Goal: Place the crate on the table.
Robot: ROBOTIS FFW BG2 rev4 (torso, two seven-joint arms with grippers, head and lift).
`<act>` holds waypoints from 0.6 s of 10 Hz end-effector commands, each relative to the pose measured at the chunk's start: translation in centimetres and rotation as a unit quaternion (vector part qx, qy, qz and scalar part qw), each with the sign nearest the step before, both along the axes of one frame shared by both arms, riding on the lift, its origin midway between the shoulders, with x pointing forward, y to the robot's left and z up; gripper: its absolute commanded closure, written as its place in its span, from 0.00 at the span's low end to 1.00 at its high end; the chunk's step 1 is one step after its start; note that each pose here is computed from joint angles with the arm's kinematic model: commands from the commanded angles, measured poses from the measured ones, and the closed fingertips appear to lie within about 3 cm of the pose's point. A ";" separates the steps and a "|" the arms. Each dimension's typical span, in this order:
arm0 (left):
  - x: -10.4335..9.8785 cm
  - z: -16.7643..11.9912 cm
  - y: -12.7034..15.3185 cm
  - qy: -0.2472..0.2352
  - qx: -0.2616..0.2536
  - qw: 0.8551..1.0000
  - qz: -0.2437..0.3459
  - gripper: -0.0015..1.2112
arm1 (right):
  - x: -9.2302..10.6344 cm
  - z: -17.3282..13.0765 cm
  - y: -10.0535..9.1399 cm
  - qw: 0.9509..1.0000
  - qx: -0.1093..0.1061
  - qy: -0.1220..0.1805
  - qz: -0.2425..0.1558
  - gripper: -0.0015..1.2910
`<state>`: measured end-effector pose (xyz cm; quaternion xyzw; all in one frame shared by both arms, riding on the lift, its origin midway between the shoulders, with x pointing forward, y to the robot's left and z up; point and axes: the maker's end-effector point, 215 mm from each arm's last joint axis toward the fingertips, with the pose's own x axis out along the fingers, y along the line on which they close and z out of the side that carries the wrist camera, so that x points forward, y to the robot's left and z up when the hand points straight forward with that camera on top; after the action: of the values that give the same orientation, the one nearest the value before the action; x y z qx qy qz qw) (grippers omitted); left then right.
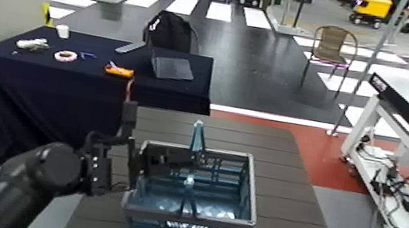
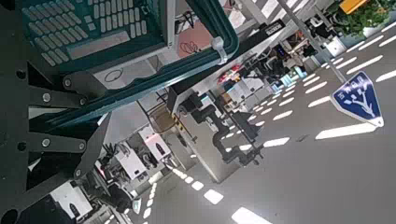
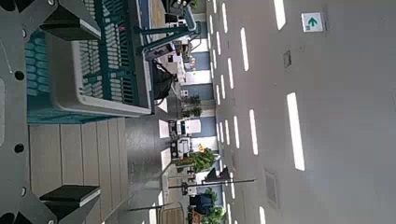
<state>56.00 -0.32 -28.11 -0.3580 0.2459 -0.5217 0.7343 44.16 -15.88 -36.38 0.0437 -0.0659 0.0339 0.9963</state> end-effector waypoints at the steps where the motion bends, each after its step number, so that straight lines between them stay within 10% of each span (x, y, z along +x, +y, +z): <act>1: 1.9 0.8 -2.1 -0.011 0.001 1.000 -0.002 0.99 | 0.0 0.1 0.1 1.000 0.002 -0.003 0.001 0.11; 6: 5.1 -0.2 -3.6 0.004 0.005 1.000 0.014 0.99 | 0.2 0.3 0.3 1.000 0.005 -0.006 0.005 0.11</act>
<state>60.79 -3.78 -28.11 -0.3590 0.2453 -0.5117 0.7410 44.33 -15.56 -36.15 0.0486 -0.0712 0.0382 0.9955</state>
